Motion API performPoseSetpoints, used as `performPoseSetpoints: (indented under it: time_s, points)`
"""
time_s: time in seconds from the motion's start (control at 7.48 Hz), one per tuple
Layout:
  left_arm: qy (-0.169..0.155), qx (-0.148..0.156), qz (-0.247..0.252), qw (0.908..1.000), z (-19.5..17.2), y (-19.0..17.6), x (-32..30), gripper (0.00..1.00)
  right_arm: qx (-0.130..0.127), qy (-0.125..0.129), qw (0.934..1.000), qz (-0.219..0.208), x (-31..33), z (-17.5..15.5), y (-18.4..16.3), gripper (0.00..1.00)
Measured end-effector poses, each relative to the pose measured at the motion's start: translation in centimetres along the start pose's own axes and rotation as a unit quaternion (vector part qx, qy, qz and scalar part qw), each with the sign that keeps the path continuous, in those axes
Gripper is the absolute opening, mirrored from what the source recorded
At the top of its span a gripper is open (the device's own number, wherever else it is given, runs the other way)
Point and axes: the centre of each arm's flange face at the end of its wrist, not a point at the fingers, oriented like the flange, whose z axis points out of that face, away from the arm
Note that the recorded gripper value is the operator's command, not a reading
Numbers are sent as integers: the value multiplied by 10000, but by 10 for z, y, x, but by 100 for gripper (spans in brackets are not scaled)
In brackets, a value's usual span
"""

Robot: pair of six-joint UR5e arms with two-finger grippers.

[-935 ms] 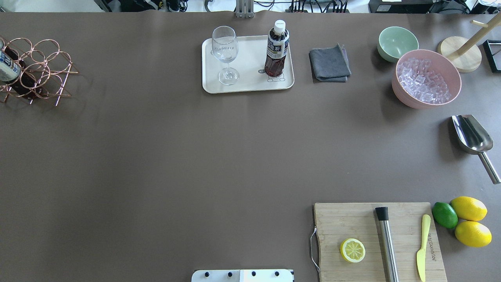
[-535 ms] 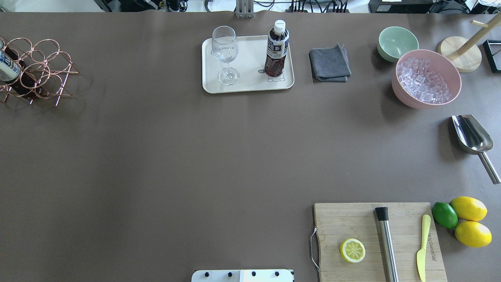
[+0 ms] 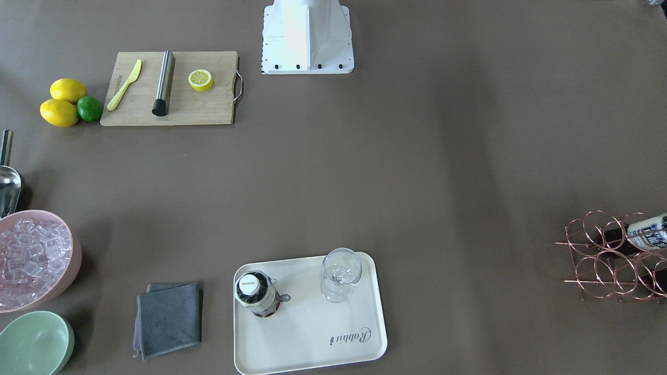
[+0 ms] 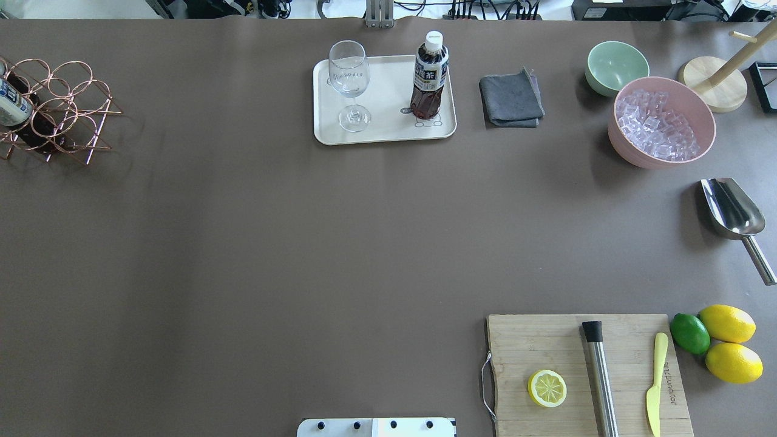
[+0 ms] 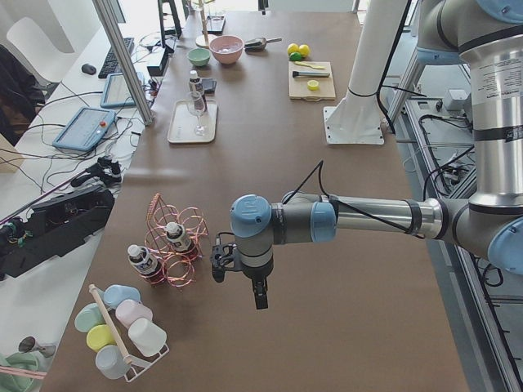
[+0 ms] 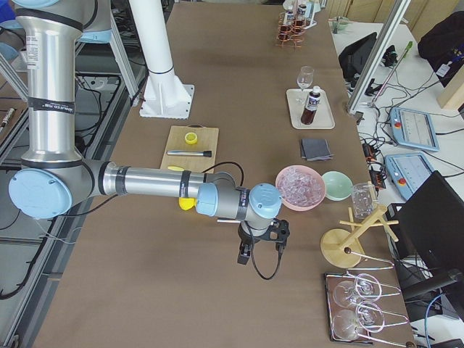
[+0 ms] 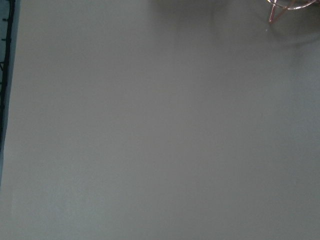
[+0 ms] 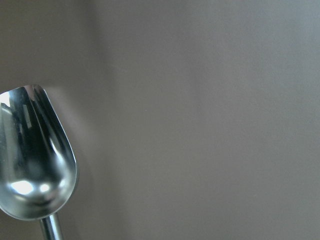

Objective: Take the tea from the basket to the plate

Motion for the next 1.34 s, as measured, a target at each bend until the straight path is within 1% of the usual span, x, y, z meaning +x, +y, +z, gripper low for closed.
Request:
performPoseSetpoints:
  time_s: [0.13, 0.27, 0.53, 0.8, 0.94, 1.34]
  points:
    - [52, 92, 136, 9999, 12, -5, -4, 98, -4, -26, 10000, 24, 2, 0, 0, 100]
    - [149, 119, 254, 9995, 20, -9, -1, 98, -7, -32, 10000, 34, 3, 1, 0, 100]
    - [470, 92, 320, 9983, 28, -15, 4, 98, -27, -36, 10000, 58, 5, 2, 0, 100]
    - [703, 112, 408, 9966, 16, -23, 23, 98, -35, -38, 10000, 46, 6, 3, 0, 100]
    - [815, 54, 384, 9959, 7, -25, 34, 98, -39, -38, 10000, 46, 6, 3, 0, 100]
    - [875, 58, 453, 9951, -12, -40, 57, 98, -30, -39, 10000, 36, 5, 3, -1, 100]
